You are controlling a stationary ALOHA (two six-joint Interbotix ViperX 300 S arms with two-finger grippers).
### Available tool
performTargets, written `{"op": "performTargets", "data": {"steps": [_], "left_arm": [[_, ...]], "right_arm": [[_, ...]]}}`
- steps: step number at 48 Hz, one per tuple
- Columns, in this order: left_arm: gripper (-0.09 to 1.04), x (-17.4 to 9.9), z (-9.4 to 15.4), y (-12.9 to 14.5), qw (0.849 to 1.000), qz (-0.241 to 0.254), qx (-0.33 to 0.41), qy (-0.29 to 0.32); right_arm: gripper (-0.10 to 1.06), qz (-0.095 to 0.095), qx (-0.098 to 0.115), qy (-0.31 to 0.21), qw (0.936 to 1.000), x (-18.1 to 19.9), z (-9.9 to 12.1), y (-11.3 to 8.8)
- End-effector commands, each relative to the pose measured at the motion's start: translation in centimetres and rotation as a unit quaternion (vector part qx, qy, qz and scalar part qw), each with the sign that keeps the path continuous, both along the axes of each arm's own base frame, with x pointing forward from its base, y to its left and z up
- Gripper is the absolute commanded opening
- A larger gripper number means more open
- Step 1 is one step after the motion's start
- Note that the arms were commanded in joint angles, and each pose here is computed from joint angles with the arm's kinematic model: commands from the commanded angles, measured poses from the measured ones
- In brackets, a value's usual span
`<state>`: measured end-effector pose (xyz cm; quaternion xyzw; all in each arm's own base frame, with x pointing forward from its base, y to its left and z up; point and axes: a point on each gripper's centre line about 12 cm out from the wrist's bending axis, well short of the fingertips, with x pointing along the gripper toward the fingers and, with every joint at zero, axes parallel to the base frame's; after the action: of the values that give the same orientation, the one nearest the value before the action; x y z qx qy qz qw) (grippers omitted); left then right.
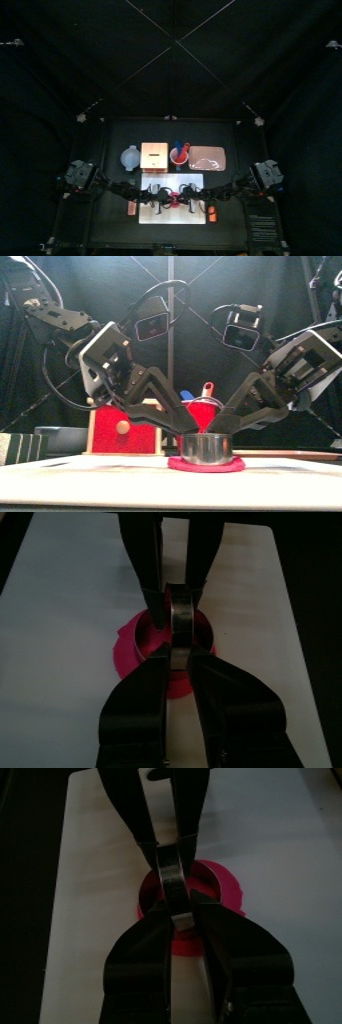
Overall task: Get the cutter from the drawer then cut the dough then place the extra dough in the bowl
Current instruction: Cut the dough
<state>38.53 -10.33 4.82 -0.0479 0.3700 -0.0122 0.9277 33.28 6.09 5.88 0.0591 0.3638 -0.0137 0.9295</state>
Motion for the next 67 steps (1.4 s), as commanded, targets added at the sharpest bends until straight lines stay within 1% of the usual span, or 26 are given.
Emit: {"op": "performTargets", "data": {"steps": [1,10,16,19,26,33,39,46,50,53,59,67], "left_arm": [[0.53,-2.7,-4.6,0.5,0.994,-0.01,0.005,0.105],[0.53,-2.4,-4.4,1.5,0.995,-0.009,0.011,0.103],[0.53,-2.3,-4.0,1.5,0.995,-0.015,0.013,0.097],[0.53,-2.2,-3.5,1.4,0.996,-0.021,0.015,0.091],[0.55,-2.0,-2.6,1.4,0.996,-0.034,0.021,0.075],[0.55,-1.9,-1.6,1.5,0.998,-0.032,0.022,0.057],[0.56,-1.8,-1.1,1.9,0.999,-0.024,0.026,0.036],[0.61,-1.5,-0.6,2.1,0.999,-0.018,0.026,0.02],[0.67,-1.3,0.0,2.2,1.0,-0.015,0.025,0.011],[0.71,-1.2,0.3,2.3,1.0,-0.013,0.024,0.003],[0.78,-0.8,1.2,2.4,0.999,-0.008,0.025,-0.019],[0.81,-0.2,2.5,2.3,0.999,-0.008,0.023,-0.043]], "right_arm": [[0.5,-0.025,-0.003,0.077,0.9967,-1.0,-3.8,-2.0],[0.5,-0.018,-0.009,0.069,0.9974,-0.3,-3.5,-2.6],[0.5,-0.014,-0.008,0.069,0.9975,-0.1,-3.3,-2.4],[0.5,-0.009,-0.008,0.068,0.9976,0.0,-3.0,-2.2],[0.5,-0.005,-0.005,0.064,0.9979,0.2,-2.3,-2.1],[0.5,0.001,-0.005,0.051,0.9987,-0.2,-0.9,-2.0],[0.5,0.012,-0.007,0.027,0.9995,-0.2,0.8,-2.0],[0.51,0.028,-0.013,0.008,0.9995,-0.1,2.2,-1.8],[0.52,0.035,-0.016,0.003,0.9992,0.1,2.6,-1.7],[0.52,0.033,-0.014,0.001,0.9993,0.2,2.7,-1.7],[0.52,0.038,-0.017,-0.005,0.9991,0.5,3.1,-1.6],[0.55,0.045,-0.019,-0.013,0.9987,0.8,3.5,-1.4]]}}
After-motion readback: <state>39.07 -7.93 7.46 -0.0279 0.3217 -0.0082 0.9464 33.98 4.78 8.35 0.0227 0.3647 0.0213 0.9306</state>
